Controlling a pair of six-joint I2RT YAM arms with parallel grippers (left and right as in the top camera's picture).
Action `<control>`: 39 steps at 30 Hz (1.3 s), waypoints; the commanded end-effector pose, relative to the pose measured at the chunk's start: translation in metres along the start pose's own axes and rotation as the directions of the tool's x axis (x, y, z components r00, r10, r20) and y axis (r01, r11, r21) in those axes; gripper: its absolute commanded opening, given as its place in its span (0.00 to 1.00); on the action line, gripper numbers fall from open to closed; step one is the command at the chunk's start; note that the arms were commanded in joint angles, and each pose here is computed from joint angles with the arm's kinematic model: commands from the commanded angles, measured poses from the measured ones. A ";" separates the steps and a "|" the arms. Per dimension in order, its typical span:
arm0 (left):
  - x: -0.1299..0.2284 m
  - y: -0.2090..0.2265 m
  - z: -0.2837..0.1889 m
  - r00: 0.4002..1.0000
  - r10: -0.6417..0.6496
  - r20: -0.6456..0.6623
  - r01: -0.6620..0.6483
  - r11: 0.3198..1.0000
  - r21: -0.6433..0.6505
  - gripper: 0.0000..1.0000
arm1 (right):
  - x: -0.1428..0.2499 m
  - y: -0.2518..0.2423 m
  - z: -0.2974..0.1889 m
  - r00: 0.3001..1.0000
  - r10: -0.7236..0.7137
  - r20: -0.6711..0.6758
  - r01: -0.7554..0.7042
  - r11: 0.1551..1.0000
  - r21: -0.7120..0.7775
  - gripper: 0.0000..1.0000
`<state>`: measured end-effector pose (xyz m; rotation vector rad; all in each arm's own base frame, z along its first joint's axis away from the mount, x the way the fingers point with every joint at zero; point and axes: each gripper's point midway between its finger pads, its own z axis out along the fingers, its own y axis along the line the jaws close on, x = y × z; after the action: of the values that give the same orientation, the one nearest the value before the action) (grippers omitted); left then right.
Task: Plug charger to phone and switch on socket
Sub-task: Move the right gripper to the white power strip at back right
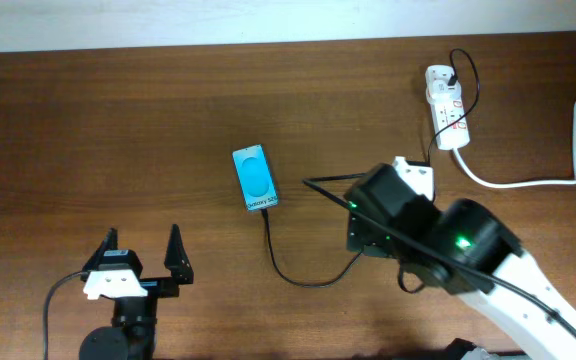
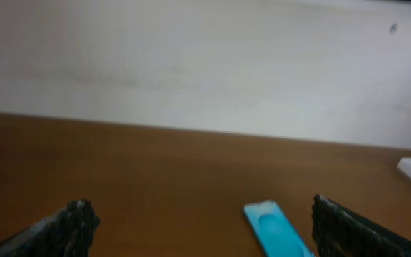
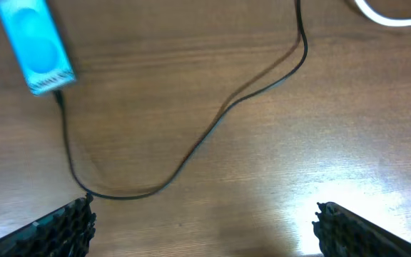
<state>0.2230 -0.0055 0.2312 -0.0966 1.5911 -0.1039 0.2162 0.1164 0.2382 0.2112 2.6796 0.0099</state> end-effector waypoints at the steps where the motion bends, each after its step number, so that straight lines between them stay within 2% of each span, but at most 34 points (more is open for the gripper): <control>1: 0.020 0.003 0.000 0.997 -0.007 -0.072 0.006 1.000 -0.012 0.99 | -0.012 -0.013 -0.042 0.988 0.101 0.113 -0.089 0.990 -0.107 0.98; 4: 0.040 0.005 -0.002 0.988 -0.001 -0.152 -0.003 1.000 -0.023 0.99 | 0.000 -0.063 -0.072 0.949 0.246 0.198 -0.230 0.968 -0.100 0.98; 6: 0.045 0.006 -0.003 0.985 0.000 -0.173 -0.005 1.000 -0.026 0.99 | 0.015 -0.091 -0.079 0.941 0.265 0.209 -0.259 0.964 -0.056 0.98; 12: 0.075 0.011 -0.010 0.956 0.007 -0.294 -0.020 0.999 -0.040 0.99 | 0.021 -0.098 -0.080 0.927 0.319 0.199 -0.317 0.947 -0.045 0.98; 18: 0.086 0.012 -0.014 0.941 0.009 -0.340 -0.026 0.999 -0.045 0.99 | -0.018 -0.103 -0.128 0.836 0.420 0.354 -0.375 0.907 -0.192 1.00; 20: 0.087 0.013 -0.014 0.940 0.009 -0.342 -0.026 0.999 -0.046 0.99 | -0.030 -0.105 -0.133 0.799 0.438 0.411 -0.392 0.899 -0.197 0.89; 21: 0.086 0.013 -0.014 0.940 0.009 -0.342 -0.026 0.999 -0.046 0.99 | -0.034 -0.105 -0.135 0.789 0.442 0.427 -0.394 0.897 -0.201 0.88; 23: 0.087 0.013 -0.014 0.940 0.009 -0.342 -0.026 0.999 -0.046 0.99 | -0.044 -0.104 -0.138 0.776 0.435 0.457 -0.397 0.900 -0.183 0.83; 27: 0.087 0.013 -0.014 0.940 0.009 -0.342 -0.026 0.999 -0.046 0.99 | -0.077 -0.097 -0.162 0.740 0.419 0.526 -0.403 0.902 -0.152 0.83; 29: 0.087 0.013 -0.014 0.940 0.009 -0.342 -0.026 0.999 -0.046 0.99 | -0.099 -0.091 -0.169 0.750 0.365 0.552 -0.380 0.920 -0.092 0.83; 33: 0.087 0.013 -0.014 0.940 0.009 -0.342 -0.026 0.999 -0.046 0.99 | -0.131 -0.122 -0.144 0.770 0.398 0.499 -0.486 0.872 0.054 0.83; 36: 0.087 0.013 -0.014 0.940 0.009 -0.342 -0.026 0.999 -0.046 1.00 | -0.147 -0.155 -0.104 0.795 0.486 0.363 -0.548 0.833 0.084 0.80; 39: 0.086 0.013 -0.014 0.940 0.009 -0.342 -0.026 0.999 -0.046 1.00 | -0.159 -0.188 -0.064 0.778 0.577 0.248 -0.611 0.787 0.086 0.62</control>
<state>0.2069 -0.0039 0.1439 -0.0956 1.9473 -0.0625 0.2916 -0.0962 0.3647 1.0902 2.2250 -0.1499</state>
